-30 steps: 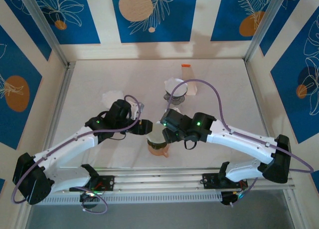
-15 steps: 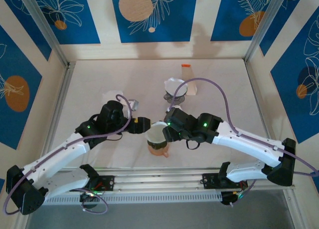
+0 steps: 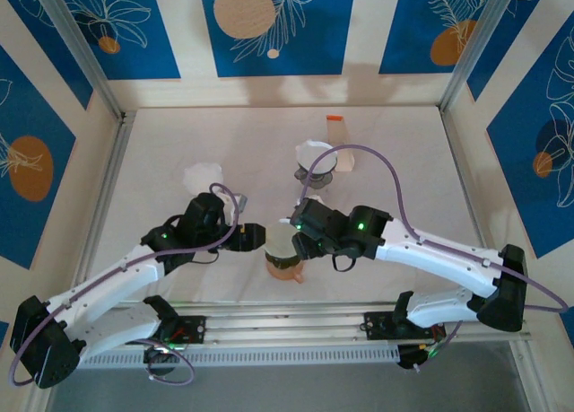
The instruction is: Place the coffee filter in the dripper
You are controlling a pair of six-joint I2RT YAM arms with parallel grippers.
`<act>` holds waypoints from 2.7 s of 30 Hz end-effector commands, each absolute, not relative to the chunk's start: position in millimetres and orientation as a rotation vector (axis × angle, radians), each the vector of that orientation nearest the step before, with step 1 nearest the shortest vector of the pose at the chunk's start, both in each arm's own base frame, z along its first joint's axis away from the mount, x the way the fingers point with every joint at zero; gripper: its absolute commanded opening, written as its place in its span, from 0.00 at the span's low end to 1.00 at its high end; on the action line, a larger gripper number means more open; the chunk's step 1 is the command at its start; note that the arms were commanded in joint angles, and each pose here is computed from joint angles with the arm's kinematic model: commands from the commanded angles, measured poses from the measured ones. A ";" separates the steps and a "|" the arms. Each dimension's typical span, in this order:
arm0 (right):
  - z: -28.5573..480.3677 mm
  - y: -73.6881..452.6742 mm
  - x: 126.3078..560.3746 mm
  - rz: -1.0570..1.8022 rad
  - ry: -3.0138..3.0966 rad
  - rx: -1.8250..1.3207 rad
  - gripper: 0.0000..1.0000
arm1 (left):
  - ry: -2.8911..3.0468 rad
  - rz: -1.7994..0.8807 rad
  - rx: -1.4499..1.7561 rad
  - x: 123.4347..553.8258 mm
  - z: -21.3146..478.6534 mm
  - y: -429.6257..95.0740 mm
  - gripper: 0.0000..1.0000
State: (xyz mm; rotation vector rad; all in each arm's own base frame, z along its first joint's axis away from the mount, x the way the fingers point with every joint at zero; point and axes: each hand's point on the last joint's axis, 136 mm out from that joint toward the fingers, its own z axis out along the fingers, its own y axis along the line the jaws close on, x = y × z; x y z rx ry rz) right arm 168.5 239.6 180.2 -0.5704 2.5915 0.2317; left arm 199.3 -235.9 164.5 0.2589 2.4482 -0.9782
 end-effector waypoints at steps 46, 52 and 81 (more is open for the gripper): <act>230.3 220.8 180.5 0.291 2.415 -0.391 0.66 | 2.359 -1.003 0.203 209.4 193.0 -233.9 0.86; 229.2 218.8 182.7 0.280 2.407 -0.377 0.66 | 2.279 -0.984 0.203 210.0 225.3 -224.9 0.93; 221.1 204.9 178.2 0.392 2.339 -0.335 0.66 | 1.979 -0.642 -0.913 296.0 178.7 11.0 0.41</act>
